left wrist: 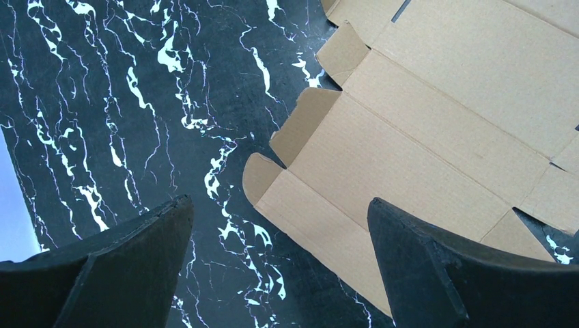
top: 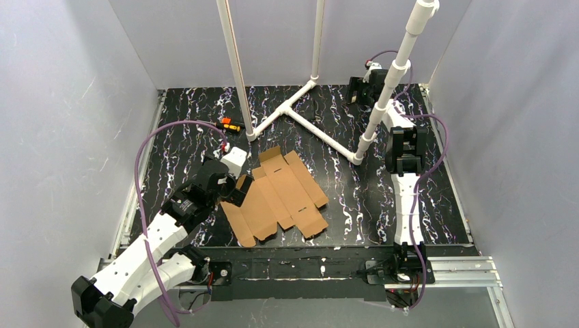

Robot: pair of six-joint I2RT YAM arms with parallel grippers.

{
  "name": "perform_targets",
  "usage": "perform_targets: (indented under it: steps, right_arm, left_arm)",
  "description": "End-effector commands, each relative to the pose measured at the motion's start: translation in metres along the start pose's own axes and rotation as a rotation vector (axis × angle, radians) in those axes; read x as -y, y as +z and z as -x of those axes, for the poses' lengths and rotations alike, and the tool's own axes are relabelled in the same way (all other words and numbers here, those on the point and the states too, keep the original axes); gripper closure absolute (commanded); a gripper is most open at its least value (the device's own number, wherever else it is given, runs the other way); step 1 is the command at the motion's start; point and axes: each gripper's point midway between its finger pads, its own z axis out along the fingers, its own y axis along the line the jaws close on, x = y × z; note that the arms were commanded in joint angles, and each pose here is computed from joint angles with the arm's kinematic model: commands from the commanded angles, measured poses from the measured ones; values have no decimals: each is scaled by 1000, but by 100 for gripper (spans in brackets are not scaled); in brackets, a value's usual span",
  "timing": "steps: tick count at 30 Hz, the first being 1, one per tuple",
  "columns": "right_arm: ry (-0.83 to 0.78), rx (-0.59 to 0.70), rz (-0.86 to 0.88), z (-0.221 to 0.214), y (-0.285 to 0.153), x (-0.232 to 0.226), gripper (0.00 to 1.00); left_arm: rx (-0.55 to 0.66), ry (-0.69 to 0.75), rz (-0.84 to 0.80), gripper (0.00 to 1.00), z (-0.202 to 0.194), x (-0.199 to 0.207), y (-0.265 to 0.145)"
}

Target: Fold the paper box

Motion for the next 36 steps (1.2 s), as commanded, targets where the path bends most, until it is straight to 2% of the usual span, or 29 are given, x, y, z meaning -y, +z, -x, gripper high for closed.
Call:
perform_targets:
  steps: [1,6,15,23,27,33,36]
  right_arm:
    - [112,143,-39,62,-23,-3,9]
    - [140,210,-258,67,-18,13,2]
    - [71,258,-347,59,-2,3,5]
    - [53,213,-375,40,2,16,17]
    - [97,172,-359,24,5,27,19]
    - [121,127,-315,7,11,34,19]
    - [125,121,-312,4,13,36,15]
  left_arm:
    - [23,-2,2,2,4,-2,-1]
    - [17,-1,-1,2,3,-1,0]
    - [16,0,-1,2,3,-1,0]
    - [22,1,-9,2,4,0,-1]
    - [28,0,-11,2,5,-1,-3]
    - [39,-6,-11,2,6,-1,-5]
    - [38,-5,-13,2,6,-1,-5]
